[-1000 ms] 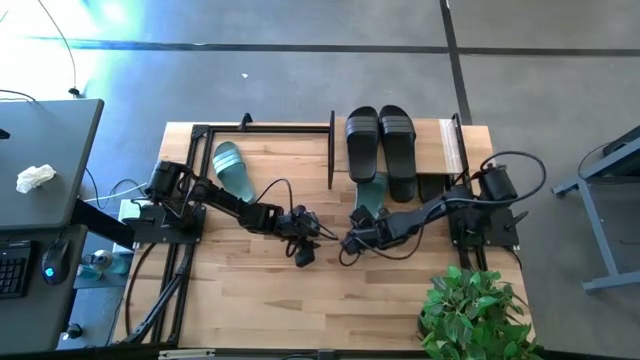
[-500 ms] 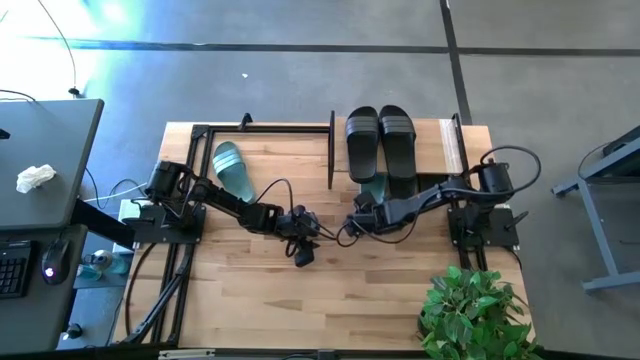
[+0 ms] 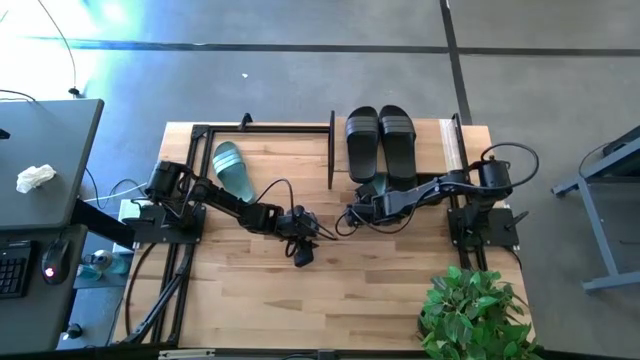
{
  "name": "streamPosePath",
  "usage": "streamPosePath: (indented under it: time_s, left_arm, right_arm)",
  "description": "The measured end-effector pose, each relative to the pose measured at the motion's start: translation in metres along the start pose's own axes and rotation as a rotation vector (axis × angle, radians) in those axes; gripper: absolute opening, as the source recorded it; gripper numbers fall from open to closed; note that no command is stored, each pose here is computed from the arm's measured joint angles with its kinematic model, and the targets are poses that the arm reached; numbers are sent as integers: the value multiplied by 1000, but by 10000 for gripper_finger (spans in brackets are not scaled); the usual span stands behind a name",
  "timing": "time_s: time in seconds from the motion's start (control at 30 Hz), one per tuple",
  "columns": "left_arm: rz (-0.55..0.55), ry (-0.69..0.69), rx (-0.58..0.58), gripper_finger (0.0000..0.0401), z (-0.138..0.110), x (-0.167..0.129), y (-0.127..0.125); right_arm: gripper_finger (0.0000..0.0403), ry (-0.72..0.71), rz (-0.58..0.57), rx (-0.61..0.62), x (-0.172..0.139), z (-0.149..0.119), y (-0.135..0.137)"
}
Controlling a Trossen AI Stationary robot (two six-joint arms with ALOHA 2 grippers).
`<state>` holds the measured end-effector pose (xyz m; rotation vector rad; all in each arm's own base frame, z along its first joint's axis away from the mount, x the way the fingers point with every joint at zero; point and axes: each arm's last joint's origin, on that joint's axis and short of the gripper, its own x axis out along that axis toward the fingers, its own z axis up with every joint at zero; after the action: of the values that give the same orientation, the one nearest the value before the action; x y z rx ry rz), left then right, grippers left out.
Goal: Pick and place slides into the shelf
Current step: Put the green slipper under the shelf
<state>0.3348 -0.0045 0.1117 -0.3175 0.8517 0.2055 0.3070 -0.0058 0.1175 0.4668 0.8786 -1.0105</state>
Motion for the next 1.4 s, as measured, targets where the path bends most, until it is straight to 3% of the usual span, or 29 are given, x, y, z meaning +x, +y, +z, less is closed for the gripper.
streamPosePath:
  time_s: [0.3,0.57,0.77,1.07,1.2,1.4]
  left_arm:
    - [-3,1,-3,165,0,0,0]
    - [12,33,-20,165,0,-6,0]
    - [240,166,13,165,11,-37,3]
    - [677,444,36,165,20,-104,12]
    - [763,606,-6,165,13,-121,15]
    - [868,647,-117,165,-6,-122,22]
  right_arm:
    - [0,25,41,-41,-5,-7,5]
    - [0,81,276,-193,-31,-17,24]
    - [0,-5,420,-263,-69,-5,23]
    - [0,-118,599,-329,-127,19,-1]
    - [0,-137,665,-341,-146,26,-14]
    - [0,-171,684,-353,-163,32,-32]
